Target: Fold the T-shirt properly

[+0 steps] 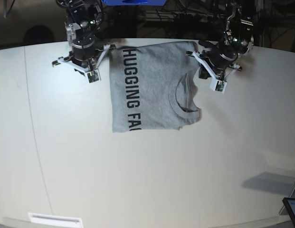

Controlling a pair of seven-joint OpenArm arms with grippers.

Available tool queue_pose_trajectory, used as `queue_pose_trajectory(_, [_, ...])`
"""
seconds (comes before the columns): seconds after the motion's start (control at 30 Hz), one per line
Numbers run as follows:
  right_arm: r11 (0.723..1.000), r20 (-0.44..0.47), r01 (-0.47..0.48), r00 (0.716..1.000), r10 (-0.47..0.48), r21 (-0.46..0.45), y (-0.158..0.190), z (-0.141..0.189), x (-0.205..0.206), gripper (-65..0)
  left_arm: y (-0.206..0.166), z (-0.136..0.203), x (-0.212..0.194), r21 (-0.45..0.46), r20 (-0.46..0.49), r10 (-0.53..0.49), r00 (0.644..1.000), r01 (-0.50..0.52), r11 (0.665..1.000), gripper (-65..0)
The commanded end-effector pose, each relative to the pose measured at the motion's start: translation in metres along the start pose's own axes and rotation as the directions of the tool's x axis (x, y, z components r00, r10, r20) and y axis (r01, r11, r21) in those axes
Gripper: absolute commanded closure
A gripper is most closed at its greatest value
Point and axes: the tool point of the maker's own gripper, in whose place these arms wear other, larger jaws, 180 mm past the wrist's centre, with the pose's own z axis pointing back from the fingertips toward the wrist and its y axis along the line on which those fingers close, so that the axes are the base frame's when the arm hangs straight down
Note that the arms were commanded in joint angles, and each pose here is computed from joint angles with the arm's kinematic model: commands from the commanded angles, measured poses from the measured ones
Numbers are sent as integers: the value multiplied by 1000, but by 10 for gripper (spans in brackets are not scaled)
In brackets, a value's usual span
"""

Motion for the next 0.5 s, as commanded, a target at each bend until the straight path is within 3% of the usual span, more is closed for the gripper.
queue_pose_trajectory(0.0, [999,-56,7,998,-5,40,9,3,-13,0,5,0,3,10,4,-9,1000,9,1000,0])
queue_pose_trajectory(0.13, [999,-57,5,998,-3,40,9,3,-14,0,0,7,16,3,41,-19,999,19,1000,0])
queue_pose_trajectory(0.27, [999,-57,5,998,-3,40,9,3,-14,0,12,31,17,52,7,-26,1000,26,998,0])
queue_pose_trajectory(0.47, [999,-56,5,998,-2,38,9,2,-13,0,39,52,-18,129,-67,22,998,-13,992,0])
